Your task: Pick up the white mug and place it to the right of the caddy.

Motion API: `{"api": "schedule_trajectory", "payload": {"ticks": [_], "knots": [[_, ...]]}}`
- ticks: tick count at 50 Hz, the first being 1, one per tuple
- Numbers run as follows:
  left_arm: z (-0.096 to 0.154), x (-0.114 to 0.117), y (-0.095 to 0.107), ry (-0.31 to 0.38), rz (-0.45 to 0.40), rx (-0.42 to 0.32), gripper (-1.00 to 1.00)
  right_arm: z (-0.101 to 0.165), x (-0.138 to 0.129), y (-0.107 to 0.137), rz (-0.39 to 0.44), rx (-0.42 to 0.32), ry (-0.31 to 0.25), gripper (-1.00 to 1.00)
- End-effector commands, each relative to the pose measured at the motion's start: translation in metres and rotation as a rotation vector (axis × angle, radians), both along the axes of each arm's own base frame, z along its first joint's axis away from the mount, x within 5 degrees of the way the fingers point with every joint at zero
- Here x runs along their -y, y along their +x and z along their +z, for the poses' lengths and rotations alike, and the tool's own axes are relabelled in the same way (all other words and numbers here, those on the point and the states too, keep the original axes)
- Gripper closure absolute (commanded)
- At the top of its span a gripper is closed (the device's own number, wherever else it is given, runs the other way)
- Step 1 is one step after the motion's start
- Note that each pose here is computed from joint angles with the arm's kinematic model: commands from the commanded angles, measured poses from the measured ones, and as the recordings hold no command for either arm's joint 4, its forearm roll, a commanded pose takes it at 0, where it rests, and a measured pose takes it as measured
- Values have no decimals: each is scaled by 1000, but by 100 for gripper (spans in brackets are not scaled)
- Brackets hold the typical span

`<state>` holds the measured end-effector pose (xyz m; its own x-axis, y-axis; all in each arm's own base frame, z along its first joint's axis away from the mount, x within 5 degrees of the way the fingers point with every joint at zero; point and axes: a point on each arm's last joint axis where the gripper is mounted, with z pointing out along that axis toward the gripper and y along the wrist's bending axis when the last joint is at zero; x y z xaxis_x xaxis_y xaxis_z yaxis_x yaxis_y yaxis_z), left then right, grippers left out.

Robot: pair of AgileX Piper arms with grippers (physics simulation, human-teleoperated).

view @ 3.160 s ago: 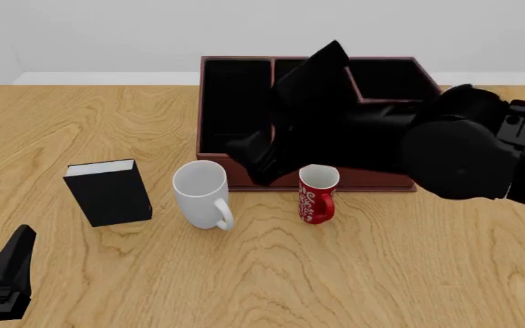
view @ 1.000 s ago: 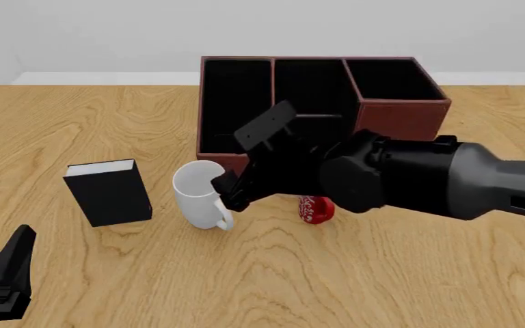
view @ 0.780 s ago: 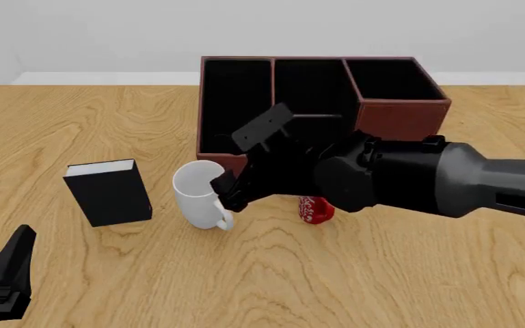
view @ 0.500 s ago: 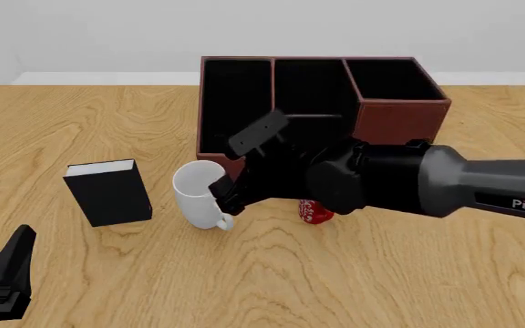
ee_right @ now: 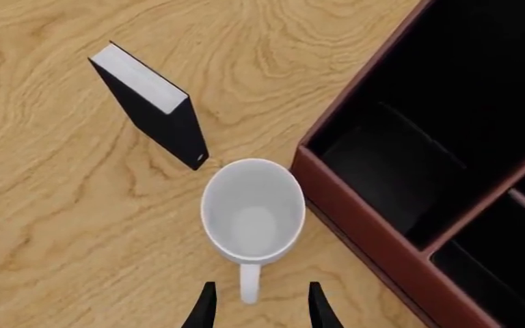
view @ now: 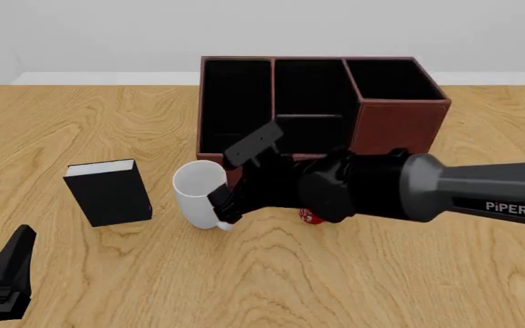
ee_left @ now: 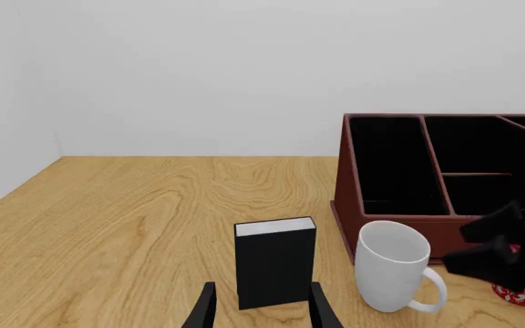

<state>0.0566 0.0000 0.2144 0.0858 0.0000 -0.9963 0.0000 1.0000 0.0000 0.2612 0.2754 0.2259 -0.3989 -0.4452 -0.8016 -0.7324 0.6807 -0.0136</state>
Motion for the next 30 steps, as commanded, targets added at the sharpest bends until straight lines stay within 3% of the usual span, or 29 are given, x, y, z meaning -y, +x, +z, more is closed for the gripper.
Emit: {"api": "schedule_trajectory", "payload": {"ticks": [1,30], "knots": [[0,0,0,0,0,0,-100,-6,-4,-1,5,-9,0,-100],[0,0,0,0,0,0,-100,-34,-6,2,-9,-43,-15,-100]]}}
